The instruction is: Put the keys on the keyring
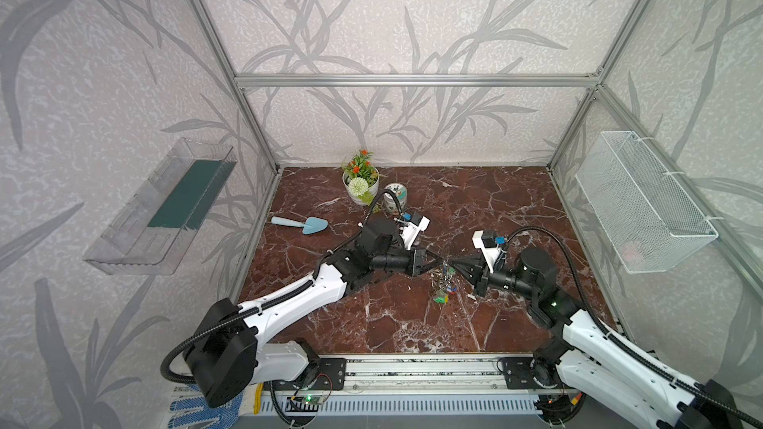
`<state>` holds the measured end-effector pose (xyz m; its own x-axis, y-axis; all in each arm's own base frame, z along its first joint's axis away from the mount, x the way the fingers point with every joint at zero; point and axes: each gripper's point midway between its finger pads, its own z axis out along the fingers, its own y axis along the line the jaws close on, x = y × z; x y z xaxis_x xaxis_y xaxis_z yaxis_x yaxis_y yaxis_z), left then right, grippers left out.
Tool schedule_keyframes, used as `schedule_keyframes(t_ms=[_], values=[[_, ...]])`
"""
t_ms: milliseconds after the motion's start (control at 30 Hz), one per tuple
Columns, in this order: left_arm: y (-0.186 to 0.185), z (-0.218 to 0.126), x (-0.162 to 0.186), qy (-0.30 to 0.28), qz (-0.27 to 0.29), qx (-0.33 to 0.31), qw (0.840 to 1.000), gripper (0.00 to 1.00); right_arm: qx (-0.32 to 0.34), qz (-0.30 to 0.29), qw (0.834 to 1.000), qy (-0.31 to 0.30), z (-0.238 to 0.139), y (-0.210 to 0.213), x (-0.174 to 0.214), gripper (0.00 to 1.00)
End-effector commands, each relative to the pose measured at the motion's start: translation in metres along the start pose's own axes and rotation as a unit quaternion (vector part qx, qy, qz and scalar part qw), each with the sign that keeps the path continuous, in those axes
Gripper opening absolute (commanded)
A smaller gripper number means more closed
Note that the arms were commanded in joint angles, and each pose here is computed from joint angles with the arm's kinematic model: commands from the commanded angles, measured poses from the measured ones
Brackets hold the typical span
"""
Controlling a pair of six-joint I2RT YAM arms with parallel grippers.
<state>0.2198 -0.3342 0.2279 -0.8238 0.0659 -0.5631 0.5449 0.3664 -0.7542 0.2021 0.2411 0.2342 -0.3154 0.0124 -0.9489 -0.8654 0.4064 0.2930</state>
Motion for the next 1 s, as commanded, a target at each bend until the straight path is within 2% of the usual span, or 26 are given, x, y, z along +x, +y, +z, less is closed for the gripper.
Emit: schedule_keyframes(t_ms=[0,233,400,567,733,833,967], values=[[0.0,-0.004,-0.002,0.02,-0.016,-0.001,1.0,0.0,-0.047,-0.054,0.994,-0.077,-0.004,0.026,-0.048,0.0],[0.003,-0.008,-0.003,0.039,-0.042,0.0,0.998,0.0,-0.054,-0.072,0.992,-0.087,-0.001,0.034,-0.061,0.0],[-0.005,-0.008,-0.005,0.052,-0.055,0.03,0.997,0.0,-0.048,-0.084,0.991,-0.097,-0.003,0.036,-0.068,0.0],[-0.001,-0.014,-0.021,0.027,-0.105,0.057,0.992,0.0,-0.042,-0.091,0.99,-0.102,-0.005,0.036,-0.071,0.0],[0.004,-0.018,-0.021,0.031,-0.107,0.047,0.993,0.0,-0.042,-0.094,0.99,-0.101,-0.004,0.036,-0.072,0.0],[0.0,-0.019,-0.017,0.048,-0.1,0.052,0.993,0.0,-0.043,-0.097,0.989,-0.102,-0.002,0.036,-0.074,0.0],[0.013,-0.017,-0.004,0.078,-0.108,0.021,0.991,0.0,-0.044,-0.1,0.989,-0.104,-0.001,0.036,-0.076,0.0]])
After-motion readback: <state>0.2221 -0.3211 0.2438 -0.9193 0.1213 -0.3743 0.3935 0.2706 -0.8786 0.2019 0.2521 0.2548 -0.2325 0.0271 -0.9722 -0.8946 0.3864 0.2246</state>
